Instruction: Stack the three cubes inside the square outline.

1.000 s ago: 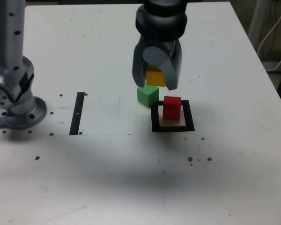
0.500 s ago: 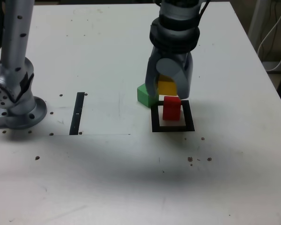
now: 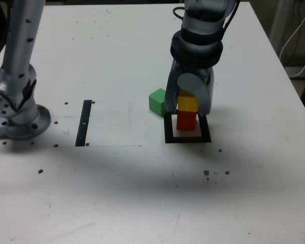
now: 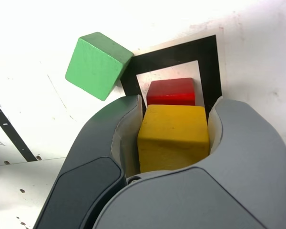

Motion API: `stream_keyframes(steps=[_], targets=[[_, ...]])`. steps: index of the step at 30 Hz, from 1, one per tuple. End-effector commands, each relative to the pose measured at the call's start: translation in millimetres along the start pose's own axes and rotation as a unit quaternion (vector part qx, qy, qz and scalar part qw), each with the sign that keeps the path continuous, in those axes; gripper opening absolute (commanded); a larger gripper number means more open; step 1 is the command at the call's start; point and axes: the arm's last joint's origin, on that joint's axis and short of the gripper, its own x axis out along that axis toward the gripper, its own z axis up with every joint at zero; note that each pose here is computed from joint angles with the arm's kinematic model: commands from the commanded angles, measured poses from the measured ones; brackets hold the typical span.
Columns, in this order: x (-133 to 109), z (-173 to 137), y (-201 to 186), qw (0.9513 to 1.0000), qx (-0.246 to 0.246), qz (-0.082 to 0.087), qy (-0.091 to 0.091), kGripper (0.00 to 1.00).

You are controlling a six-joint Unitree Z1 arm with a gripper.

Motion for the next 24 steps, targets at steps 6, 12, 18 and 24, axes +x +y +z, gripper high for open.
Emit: stream_keyframes(steps=[6,12,18,24], targets=[[8.1,2.8,2.0,1.0,0.0,-0.003,0.008,0.19],[9.8,4.1,2.2,1.0,0.001,-0.004,0.008,0.23],[11.8,4.8,3.0,0.9999,0.0,-0.006,0.01,0.32],[16.5,5.3,4.5,0.9998,-0.001,-0.01,0.018,0.38]])
